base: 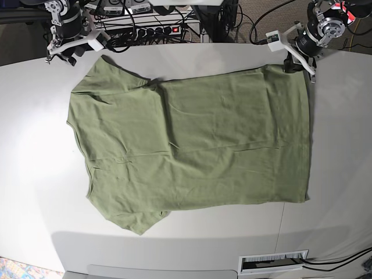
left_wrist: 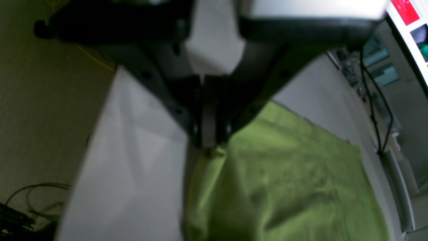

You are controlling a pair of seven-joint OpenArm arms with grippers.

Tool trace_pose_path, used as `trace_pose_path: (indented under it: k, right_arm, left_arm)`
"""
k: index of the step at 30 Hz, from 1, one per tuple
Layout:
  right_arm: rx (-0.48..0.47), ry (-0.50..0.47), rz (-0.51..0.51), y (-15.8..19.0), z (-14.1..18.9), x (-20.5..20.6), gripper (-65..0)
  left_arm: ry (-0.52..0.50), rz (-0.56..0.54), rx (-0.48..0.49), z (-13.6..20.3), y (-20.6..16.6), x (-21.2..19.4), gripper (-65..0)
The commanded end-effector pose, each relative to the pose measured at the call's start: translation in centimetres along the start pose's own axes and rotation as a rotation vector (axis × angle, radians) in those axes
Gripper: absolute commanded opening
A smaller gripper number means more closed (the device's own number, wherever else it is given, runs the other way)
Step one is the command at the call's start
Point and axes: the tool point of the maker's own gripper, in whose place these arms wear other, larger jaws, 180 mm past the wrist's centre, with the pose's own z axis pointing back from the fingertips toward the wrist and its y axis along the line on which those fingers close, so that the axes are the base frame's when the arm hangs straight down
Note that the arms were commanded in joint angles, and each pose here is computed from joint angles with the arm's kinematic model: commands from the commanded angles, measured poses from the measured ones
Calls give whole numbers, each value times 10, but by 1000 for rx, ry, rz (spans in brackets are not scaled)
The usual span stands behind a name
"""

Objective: Fold the T-shirt properly
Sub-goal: 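Lower the right gripper and grasp the other shoulder corner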

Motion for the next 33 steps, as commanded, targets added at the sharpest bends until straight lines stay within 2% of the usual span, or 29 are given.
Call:
trace_pose_path:
  k: [1,5,14,19,26,33]
  right_arm:
    - [-15,-30,15,-9,0,5,-384]
    - [89,-81,-9,0,-6,16,-384]
    - [225,-172,-92,16,-5,37,-384]
    - [253,-201,-126,22,-7,39,-384]
    - [257,-166,-171,23,-31,26,-384]
    - [251,-189,-171,20,-35,37,-385]
  left_arm:
    - [-2,-13,20,3,7,-1,-650]
    - [0,-13,19,3,7,-1,-650]
    - [-1,-13,19,3,7,-1,-650]
    - [0,-17,21,3,7,-1,-650]
    - [-1,-16,21,3,7,-1,-650]
    - [0,-16,21,3,7,-1,-650]
